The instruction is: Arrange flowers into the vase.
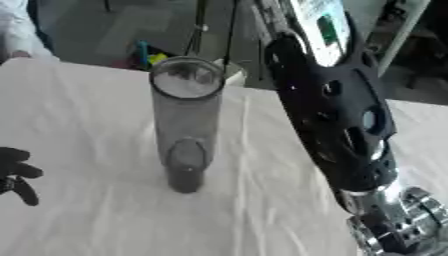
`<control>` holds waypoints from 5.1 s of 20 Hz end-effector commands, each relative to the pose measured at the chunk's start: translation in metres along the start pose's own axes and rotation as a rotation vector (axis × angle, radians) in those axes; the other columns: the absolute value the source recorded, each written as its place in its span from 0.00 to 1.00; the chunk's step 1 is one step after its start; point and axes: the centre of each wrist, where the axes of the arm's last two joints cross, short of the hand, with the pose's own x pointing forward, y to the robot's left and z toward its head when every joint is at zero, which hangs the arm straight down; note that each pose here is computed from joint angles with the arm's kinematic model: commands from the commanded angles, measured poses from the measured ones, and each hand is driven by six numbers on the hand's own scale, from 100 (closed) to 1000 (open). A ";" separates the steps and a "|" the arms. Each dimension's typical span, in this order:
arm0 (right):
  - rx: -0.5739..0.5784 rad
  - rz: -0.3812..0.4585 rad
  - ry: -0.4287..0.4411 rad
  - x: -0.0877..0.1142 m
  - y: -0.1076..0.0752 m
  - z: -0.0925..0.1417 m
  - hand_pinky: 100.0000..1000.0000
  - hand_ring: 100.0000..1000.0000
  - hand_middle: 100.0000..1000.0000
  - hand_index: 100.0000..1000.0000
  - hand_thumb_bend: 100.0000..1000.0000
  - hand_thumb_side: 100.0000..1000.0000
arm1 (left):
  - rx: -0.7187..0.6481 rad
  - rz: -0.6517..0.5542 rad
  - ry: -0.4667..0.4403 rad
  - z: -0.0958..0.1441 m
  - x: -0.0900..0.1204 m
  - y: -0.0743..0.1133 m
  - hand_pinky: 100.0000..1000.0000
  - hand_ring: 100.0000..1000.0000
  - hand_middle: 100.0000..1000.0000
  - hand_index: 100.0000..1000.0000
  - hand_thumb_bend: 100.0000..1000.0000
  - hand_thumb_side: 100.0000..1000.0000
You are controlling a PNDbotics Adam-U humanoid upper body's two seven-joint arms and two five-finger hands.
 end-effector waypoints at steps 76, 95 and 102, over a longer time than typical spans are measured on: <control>0.008 -0.091 -0.142 -0.021 -0.018 0.002 0.00 0.03 0.00 0.00 0.00 0.77 | -0.070 -0.031 -0.030 -0.012 0.007 -0.003 0.42 0.69 0.73 0.69 0.00 1.00; -0.063 0.041 -0.362 -0.023 -0.027 0.005 0.00 0.22 0.00 0.00 0.00 0.80 | -0.087 -0.041 -0.026 -0.013 0.007 -0.003 0.43 0.69 0.73 0.69 0.00 1.00; -0.105 0.186 -0.417 -0.035 -0.034 0.008 0.04 0.33 0.00 0.05 0.00 0.80 | -0.088 -0.043 -0.022 -0.013 0.007 -0.003 0.43 0.69 0.73 0.69 0.00 1.00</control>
